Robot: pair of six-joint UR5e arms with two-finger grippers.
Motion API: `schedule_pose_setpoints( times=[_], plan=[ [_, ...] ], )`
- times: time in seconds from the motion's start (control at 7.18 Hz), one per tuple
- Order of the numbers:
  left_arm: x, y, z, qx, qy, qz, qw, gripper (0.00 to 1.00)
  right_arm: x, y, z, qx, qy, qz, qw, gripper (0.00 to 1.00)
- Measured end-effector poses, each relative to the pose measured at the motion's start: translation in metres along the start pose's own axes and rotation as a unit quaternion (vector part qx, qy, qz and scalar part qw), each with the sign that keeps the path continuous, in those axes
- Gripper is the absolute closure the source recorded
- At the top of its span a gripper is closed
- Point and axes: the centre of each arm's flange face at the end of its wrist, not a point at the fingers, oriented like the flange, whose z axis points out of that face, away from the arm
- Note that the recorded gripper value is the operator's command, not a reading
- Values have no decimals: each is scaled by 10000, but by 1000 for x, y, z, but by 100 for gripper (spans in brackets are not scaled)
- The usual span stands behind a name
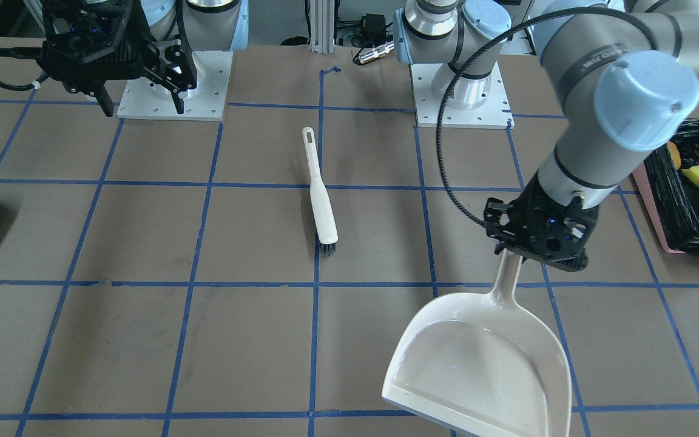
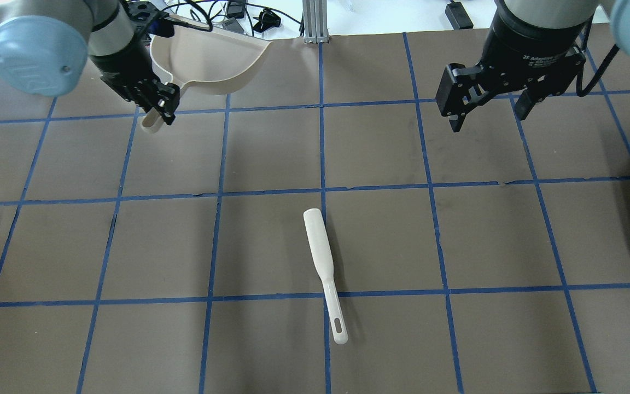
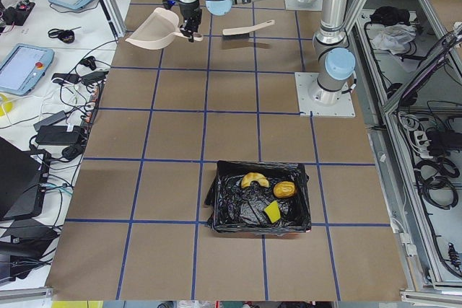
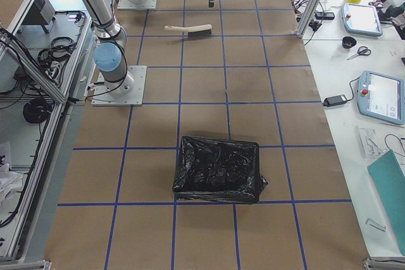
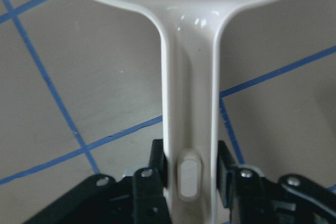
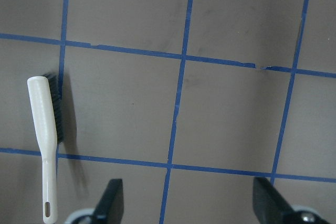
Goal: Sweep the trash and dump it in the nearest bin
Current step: 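Carry the empty dustpan back above the brush with the left gripper while the right rises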
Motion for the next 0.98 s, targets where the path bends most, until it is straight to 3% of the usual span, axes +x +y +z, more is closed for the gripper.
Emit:
schedule_pose_setpoints(
  times=[0.14,0.28,0.7,0.98],
  plan=[
    [40,-11,16,-99,97,-222,9997,100,-1,9,4,45,-28,65,10000,12],
    [72,-19,32,-188,132,-352,9991,100,-2,19,8,87,-61,136,9999,0],
    [137,-42,82,-273,172,-523,9981,100,13,8,-1,782,-67,313,9964,0],
    [177,-54,116,-253,162,-673,9973,100,25,1,2,843,-233,427,9953,0]
  ],
)
